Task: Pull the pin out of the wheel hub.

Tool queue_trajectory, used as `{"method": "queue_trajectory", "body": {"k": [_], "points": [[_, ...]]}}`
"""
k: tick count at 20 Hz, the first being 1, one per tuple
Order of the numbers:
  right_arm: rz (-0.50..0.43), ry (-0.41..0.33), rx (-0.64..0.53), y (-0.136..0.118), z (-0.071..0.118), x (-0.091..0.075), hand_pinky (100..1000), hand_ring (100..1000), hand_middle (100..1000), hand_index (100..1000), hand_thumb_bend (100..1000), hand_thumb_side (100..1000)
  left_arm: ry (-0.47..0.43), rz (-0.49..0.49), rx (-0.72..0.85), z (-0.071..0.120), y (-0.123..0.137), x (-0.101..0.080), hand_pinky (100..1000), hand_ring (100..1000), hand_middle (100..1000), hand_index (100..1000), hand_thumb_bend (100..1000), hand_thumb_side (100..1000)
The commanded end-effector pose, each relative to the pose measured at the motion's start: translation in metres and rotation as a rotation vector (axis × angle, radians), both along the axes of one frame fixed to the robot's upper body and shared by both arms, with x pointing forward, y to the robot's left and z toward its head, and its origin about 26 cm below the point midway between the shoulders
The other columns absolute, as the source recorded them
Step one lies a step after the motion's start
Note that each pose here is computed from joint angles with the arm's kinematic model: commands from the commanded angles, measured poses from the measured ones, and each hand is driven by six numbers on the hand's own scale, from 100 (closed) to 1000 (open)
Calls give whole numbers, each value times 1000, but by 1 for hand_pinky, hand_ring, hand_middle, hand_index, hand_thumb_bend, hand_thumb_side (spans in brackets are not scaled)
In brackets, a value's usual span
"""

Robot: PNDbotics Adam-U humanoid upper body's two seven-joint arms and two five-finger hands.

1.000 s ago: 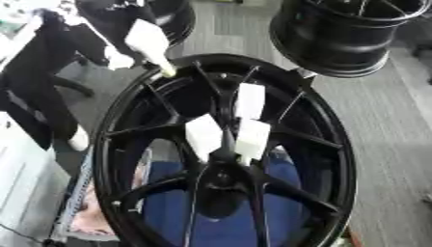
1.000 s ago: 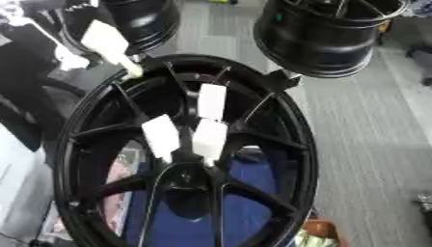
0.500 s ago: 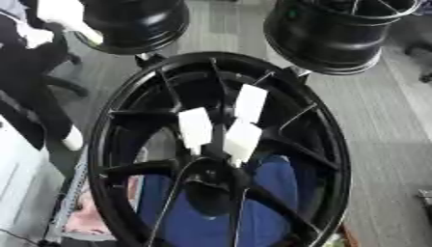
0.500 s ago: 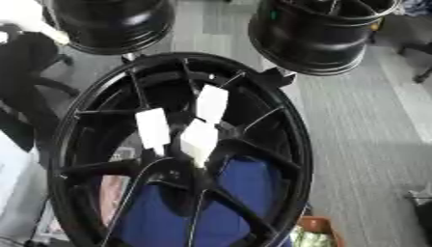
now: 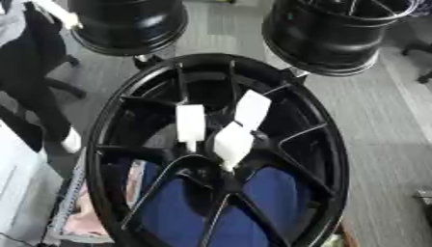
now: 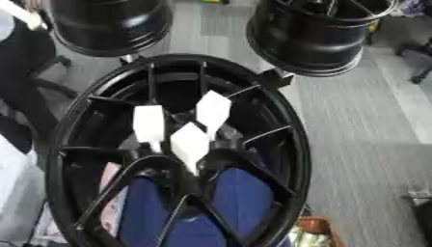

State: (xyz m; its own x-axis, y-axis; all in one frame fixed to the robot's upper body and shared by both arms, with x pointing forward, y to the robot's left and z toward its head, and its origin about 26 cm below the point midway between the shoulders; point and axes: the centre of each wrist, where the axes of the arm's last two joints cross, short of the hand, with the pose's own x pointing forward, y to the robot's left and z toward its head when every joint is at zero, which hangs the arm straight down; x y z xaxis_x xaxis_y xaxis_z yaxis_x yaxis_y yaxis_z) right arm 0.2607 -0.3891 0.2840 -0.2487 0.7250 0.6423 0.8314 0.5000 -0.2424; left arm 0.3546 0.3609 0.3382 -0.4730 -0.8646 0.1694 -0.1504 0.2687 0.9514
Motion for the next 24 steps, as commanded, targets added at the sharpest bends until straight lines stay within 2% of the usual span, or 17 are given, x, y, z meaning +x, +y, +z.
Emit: {"method": "queue_trajectory", "body": {"k": [1, 3, 5, 10, 15, 24], "points": [[-91, -26, -3, 1, 11, -2, 871, 734, 647, 765, 100, 268, -113, -5, -10, 26, 4, -10, 764, 767, 756, 876, 230, 518], [-93, -29, 0, 1, 10, -2, 871, 734, 647, 765, 100, 269, -154, -4, -70, 34, 5, -11, 740, 738, 725, 847, 193, 476], [-90, -28, 0, 1, 10, -1, 872, 734, 647, 765, 100, 269, -195, 5, -145, 43, 6, -13, 724, 715, 695, 823, 118, 411], [-91, -30, -1, 1, 11, -1, 870, 735, 647, 765, 100, 267, -262, 11, -273, 55, -1, -18, 696, 669, 638, 769, 100, 386], [-85, -39, -11, 2, 12, -1, 870, 735, 648, 766, 100, 249, -299, -47, -334, 53, -22, -19, 687, 653, 623, 759, 100, 402], [-85, -68, -53, 4, 16, 0, 869, 741, 654, 770, 100, 189, -333, -215, -514, 35, -53, -9, 677, 643, 616, 765, 100, 505]]}}
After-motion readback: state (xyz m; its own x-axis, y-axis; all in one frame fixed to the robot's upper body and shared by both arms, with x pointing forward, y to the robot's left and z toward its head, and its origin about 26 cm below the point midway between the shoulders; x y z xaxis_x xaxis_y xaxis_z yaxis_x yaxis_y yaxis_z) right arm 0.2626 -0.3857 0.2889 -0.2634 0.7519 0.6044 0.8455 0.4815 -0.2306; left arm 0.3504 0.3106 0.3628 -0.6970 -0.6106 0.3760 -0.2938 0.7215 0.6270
